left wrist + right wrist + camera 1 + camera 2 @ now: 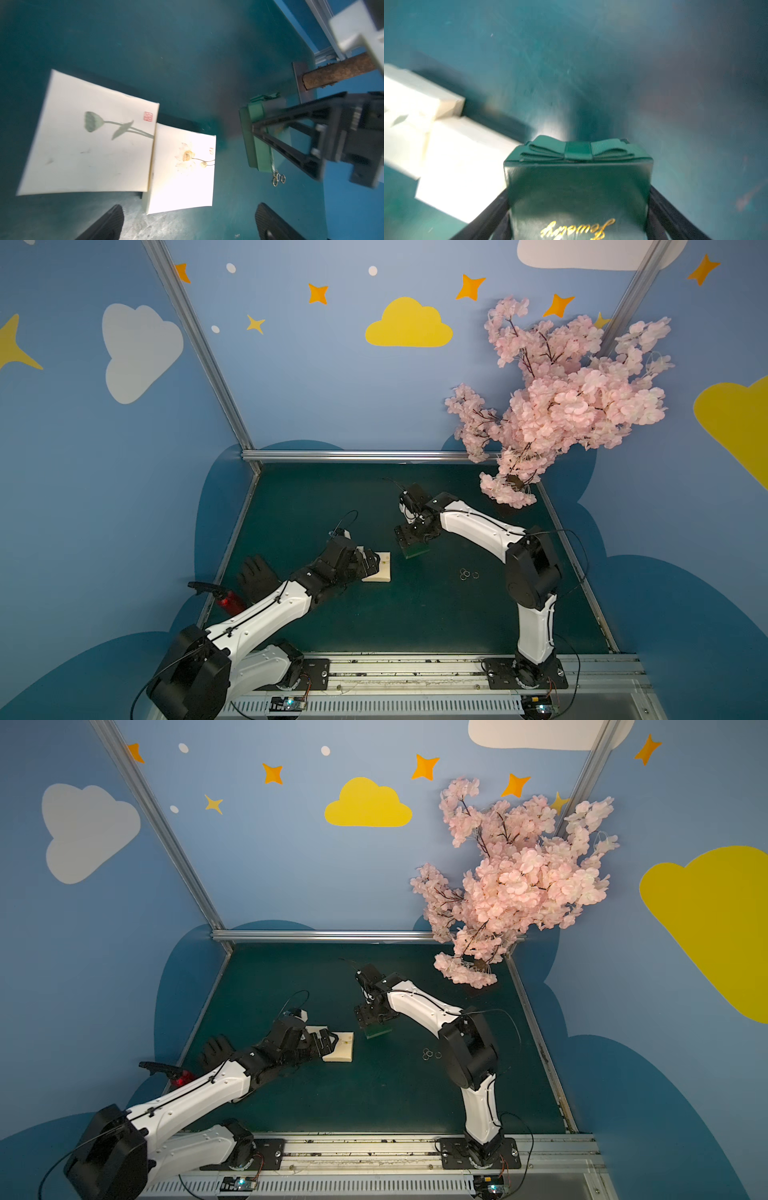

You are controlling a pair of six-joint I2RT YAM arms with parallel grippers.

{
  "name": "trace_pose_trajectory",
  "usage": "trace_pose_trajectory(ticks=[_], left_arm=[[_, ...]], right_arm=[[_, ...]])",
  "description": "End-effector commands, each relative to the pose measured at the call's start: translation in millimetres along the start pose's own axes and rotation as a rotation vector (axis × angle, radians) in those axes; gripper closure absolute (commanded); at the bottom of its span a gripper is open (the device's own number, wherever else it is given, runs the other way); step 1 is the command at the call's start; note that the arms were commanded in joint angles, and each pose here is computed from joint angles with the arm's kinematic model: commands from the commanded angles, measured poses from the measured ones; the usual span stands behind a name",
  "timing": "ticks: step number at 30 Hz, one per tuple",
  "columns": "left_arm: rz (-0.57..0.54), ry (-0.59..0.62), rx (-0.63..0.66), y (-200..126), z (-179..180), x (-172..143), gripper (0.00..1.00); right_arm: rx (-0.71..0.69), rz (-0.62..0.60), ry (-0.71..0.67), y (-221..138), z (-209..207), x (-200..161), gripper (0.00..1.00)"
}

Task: Take the rings out of the lift-off lid box
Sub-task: Pick up the jewelry box from the center of the board.

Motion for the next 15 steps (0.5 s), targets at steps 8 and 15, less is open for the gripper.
trace_pose_trajectory(ticks=[8,15], left_arm=[[0.090,0.007,-0.065,18,-16,-23,0.01],[0.131,0.016,-0.060,30,-18,-44,0.04]], right_arm=[[0.155,-0.006,0.257,-14,8,-72,0.13],[0.217,-0.039,0.356,-13,12,-99,0.13]])
Point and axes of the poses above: each gripper's point midway between its finger pads, its own y axis out along the fingers, its own z axis along the line the jaws close on, x = y × z, the point moved 6 cm from there along -y, back along the fingers, and after that the axes turned 11 degrees about -y, right-handed, at the moved point
